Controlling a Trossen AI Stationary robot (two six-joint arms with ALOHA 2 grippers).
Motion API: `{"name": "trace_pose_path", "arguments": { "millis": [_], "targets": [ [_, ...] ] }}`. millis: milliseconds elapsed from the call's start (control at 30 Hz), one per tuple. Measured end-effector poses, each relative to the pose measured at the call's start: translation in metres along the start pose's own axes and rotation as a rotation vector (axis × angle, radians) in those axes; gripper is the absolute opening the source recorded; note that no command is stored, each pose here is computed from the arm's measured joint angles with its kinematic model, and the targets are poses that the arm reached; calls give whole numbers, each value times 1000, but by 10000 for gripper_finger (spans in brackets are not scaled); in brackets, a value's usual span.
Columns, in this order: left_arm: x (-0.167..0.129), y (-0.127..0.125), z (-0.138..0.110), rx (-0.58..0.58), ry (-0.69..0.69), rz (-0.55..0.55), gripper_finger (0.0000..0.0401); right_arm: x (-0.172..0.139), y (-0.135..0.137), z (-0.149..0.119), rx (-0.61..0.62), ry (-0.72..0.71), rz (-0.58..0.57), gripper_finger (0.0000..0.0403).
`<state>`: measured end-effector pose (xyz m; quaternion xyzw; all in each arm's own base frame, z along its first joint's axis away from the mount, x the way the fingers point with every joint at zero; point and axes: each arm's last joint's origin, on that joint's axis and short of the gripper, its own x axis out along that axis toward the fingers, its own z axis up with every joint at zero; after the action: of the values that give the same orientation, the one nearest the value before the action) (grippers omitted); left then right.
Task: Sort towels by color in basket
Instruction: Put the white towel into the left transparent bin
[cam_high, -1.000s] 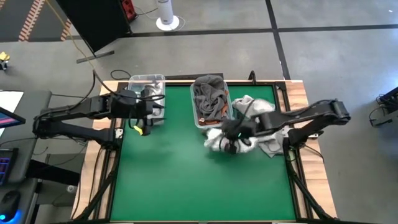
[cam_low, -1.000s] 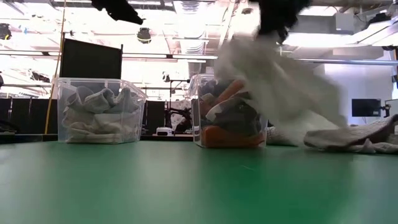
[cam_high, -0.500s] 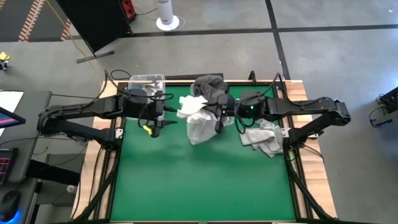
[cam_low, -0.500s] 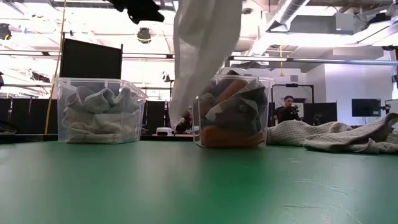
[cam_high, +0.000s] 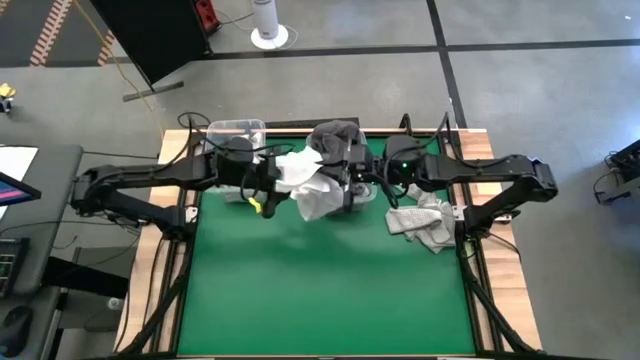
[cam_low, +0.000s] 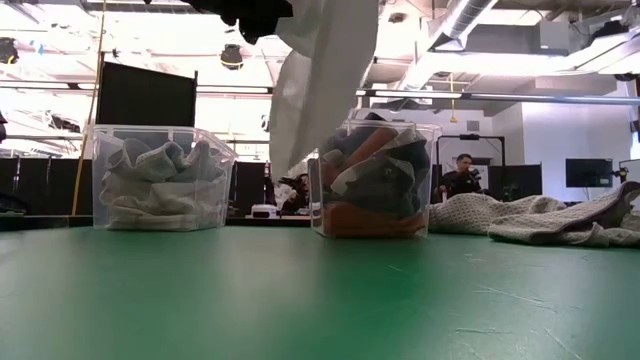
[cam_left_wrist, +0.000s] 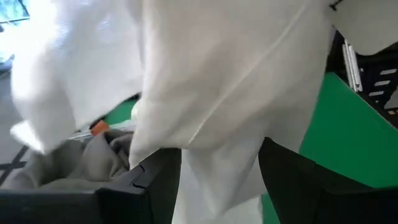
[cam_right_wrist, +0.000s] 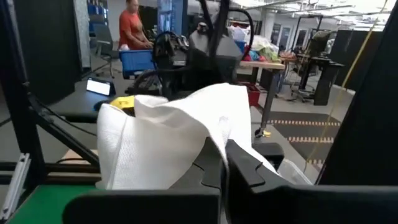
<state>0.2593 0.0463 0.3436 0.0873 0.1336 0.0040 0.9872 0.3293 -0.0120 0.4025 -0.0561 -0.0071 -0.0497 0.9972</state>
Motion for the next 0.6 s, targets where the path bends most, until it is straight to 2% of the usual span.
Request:
{"name": "trace_pose_path", "arguments": {
  "millis": [200, 333, 600],
  "targets": [
    [2, 0, 3, 22, -40, -2, 206, 3, 4, 3, 3, -48, 7, 23],
    [6, -1, 6, 32, -90, -40, 206, 12, 6, -6, 2, -34, 24, 23],
    [5, 0, 13, 38, -153, -25, 206, 25, 10, -13, -31, -83, 36, 24]
  ]
}}
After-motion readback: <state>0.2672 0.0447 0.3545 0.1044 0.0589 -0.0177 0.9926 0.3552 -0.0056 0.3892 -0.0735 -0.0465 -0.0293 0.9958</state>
